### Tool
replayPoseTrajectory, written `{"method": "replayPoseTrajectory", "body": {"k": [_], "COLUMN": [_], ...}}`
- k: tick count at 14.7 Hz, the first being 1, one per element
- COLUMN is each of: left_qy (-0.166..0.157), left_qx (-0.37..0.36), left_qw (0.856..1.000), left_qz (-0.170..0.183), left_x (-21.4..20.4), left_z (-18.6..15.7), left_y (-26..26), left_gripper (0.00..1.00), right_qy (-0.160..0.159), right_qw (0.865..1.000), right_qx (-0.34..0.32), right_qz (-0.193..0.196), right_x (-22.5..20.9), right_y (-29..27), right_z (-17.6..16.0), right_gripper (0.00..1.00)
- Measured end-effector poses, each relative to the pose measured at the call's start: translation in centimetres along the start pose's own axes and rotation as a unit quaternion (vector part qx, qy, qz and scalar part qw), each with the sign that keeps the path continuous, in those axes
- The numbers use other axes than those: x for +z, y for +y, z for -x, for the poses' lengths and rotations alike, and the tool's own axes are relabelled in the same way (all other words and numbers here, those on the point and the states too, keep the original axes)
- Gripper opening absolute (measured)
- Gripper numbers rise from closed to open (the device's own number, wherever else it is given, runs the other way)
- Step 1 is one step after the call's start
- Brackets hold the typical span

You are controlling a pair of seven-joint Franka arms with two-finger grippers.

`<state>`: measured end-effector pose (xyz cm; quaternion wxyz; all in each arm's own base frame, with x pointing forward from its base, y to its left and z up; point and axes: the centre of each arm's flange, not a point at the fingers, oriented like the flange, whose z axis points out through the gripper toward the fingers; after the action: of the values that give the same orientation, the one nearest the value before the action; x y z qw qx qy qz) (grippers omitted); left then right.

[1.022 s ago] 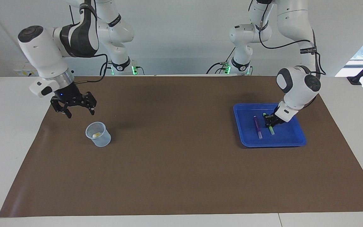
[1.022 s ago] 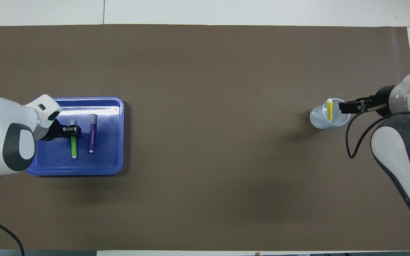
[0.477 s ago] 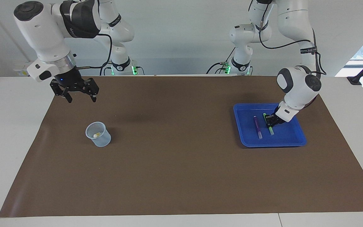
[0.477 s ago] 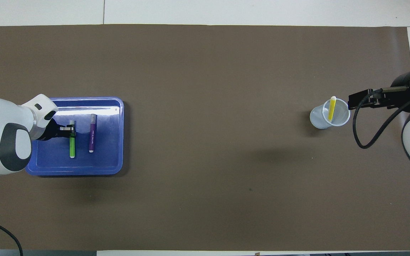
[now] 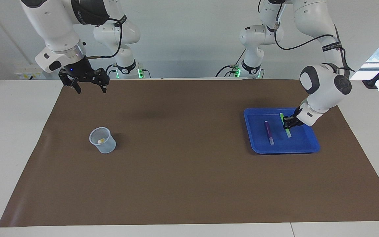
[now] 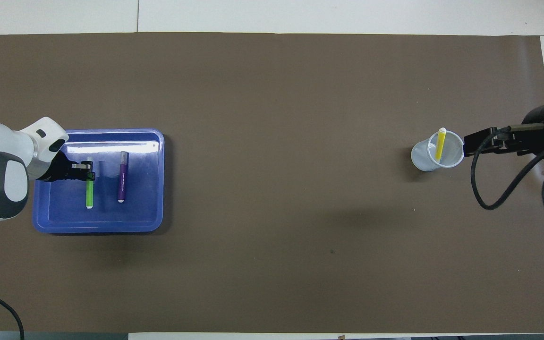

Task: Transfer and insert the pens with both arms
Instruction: 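Grasp the green pen with the left gripper and lift it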

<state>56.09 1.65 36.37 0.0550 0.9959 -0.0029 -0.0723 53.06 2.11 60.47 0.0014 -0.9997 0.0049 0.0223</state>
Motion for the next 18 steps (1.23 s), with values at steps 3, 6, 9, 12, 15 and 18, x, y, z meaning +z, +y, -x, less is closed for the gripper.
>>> {"method": "replayPoseTrajectory", "body": {"k": [3,6,9,12,15,18], "left_qy": [-0.022,-0.048,-0.069,-0.083,-0.110,-0.153], "left_qx": [-0.038,-0.102,-0.194,-0.322,-0.418,-0.495], "left_qw": [0.999,0.993,0.975,0.933,0.884,0.827], "left_qz": [0.002,0.027,0.079,0.141,0.181,0.218], "left_x": [-2.6,-5.3,-8.5,-12.4,-15.5,-17.8], "left_z": [-0.2,0.1,0.6,1.9,4.1,5.9], "left_y": [1.4,5.0,8.2,11.4,16.1,19.4], "left_gripper": [0.16,0.16,0.16,0.16,0.16,0.16], "right_qy": [-0.006,-0.009,-0.001,0.000,-0.001,-0.004], "right_qw": [1.000,1.000,1.000,1.000,1.000,1.000], "right_qx": [0.004,0.005,0.012,0.019,0.020,0.020], "right_qz": [0.000,0.000,-0.002,-0.003,0.010,0.012], "right_x": [-0.6,-1.0,-1.8,-2.0,-2.0,-1.9], "right_y": [0.1,0.2,0.9,1.7,2.0,2.0], "right_z": [0.3,0.5,0.3,0.1,0.0,0.0], "right_gripper": [1.00,1.00,1.00,1.00,1.00,1.00]}}
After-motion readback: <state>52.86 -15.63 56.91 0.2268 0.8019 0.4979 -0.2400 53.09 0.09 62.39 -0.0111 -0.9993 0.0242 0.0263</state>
